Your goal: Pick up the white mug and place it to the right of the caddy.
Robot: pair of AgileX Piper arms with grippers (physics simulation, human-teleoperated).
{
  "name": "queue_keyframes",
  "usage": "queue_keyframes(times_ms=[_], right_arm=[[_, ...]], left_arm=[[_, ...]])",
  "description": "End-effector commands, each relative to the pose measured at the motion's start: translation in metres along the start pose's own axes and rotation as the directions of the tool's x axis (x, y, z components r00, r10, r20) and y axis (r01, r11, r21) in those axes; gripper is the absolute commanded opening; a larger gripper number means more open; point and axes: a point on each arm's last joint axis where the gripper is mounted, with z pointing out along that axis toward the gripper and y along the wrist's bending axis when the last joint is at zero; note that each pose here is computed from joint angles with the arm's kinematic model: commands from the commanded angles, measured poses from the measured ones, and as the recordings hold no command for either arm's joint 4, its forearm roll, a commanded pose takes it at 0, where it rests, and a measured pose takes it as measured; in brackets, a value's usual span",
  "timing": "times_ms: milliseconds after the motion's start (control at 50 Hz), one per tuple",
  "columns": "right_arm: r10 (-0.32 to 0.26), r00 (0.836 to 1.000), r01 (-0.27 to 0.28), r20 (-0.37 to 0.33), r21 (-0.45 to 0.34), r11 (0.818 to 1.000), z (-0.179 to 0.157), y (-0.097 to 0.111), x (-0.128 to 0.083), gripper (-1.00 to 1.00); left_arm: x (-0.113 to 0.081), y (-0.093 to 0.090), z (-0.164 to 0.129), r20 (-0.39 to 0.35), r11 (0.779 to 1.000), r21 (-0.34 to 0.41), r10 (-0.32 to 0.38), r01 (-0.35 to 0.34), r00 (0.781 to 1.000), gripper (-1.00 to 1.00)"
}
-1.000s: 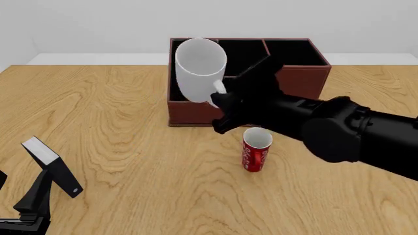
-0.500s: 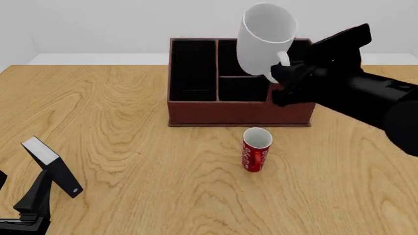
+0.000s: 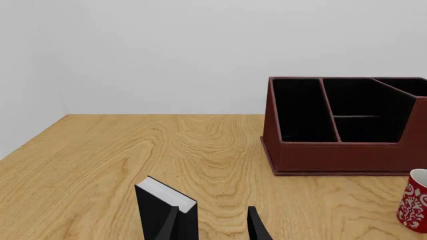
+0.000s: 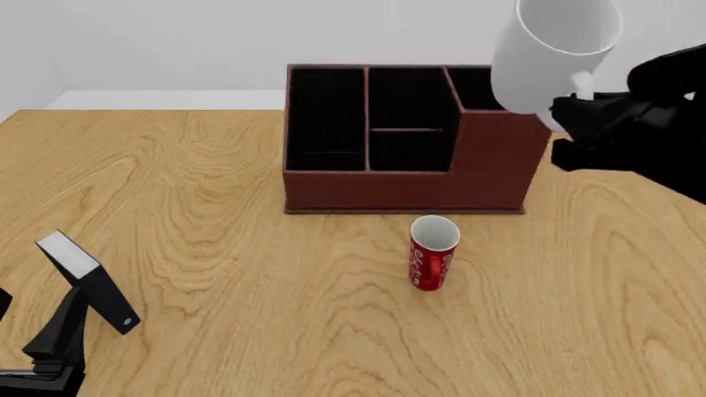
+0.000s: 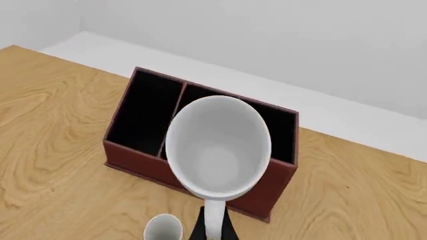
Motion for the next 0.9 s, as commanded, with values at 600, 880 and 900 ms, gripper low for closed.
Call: queue_keyframes(times_ms=[600, 880, 900], right_arm=[[0.111, 0.992, -0.125, 0.06, 0.358, 0.925, -0.071, -0.054, -0.01, -1.0], [0.124, 0.99, -0.138, 0.06, 0.426, 0.894, -0.051, -0.079, -0.024, -1.0], [0.126, 0.99, -0.139, 0.058, 0.43, 0.892, -0.049, -0.081, -0.025, -1.0]], left_arm=[[0.0, 0.0, 0.0, 0.0, 1.0, 0.0, 0.0, 0.0, 1.0, 1.0], [0.0, 0.0, 0.0, 0.0, 1.0, 0.0, 0.0, 0.0, 1.0, 1.0], [0.0, 0.0, 0.0, 0.0, 1.0, 0.0, 0.0, 0.0, 1.0, 1.0]])
